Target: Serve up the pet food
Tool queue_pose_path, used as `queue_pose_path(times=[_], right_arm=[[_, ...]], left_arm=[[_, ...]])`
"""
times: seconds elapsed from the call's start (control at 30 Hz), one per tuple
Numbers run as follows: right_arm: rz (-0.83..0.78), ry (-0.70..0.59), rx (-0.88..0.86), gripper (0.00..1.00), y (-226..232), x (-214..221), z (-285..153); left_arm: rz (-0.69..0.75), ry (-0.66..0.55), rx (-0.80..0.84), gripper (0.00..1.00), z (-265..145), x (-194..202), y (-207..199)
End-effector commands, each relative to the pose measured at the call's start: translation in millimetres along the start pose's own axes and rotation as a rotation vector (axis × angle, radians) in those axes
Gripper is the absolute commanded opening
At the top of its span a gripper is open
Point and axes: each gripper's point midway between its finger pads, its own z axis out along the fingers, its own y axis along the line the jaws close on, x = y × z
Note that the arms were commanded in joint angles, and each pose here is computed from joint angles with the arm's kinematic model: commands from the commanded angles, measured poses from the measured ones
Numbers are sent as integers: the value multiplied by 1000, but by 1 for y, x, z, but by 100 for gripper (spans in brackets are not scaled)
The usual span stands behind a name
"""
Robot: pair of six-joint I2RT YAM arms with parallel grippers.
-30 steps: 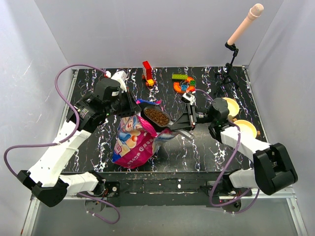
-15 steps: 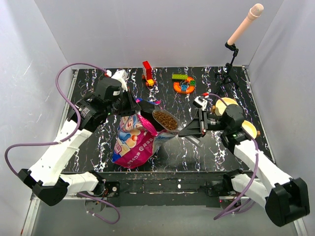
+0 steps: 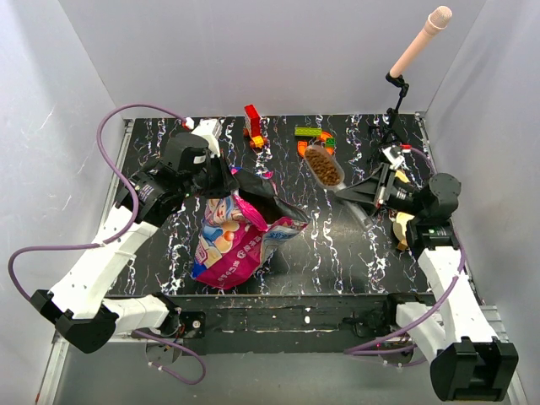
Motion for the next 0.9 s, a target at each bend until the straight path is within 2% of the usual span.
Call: queue_pose_path(times=[0.0, 0.23, 0.43, 0.57, 0.87], right_arm=[[-83, -172, 14, 1, 7, -40, -16], [-98, -432, 106, 1, -36, -100, -50], [-75, -615, 187, 1, -80, -137, -98], [-61, -656, 249, 1, -110, -146, -116], [54, -713, 347, 1, -172, -148, -146]], left_arm=[[75, -225, 80, 0, -29, -57, -20], [117, -223, 146, 0, -40, -54, -29], [115, -242, 175, 0, -48, -55, -33], [120, -235, 219, 0, -52, -54, -41], [139, -241, 212, 0, -55, -56, -40]])
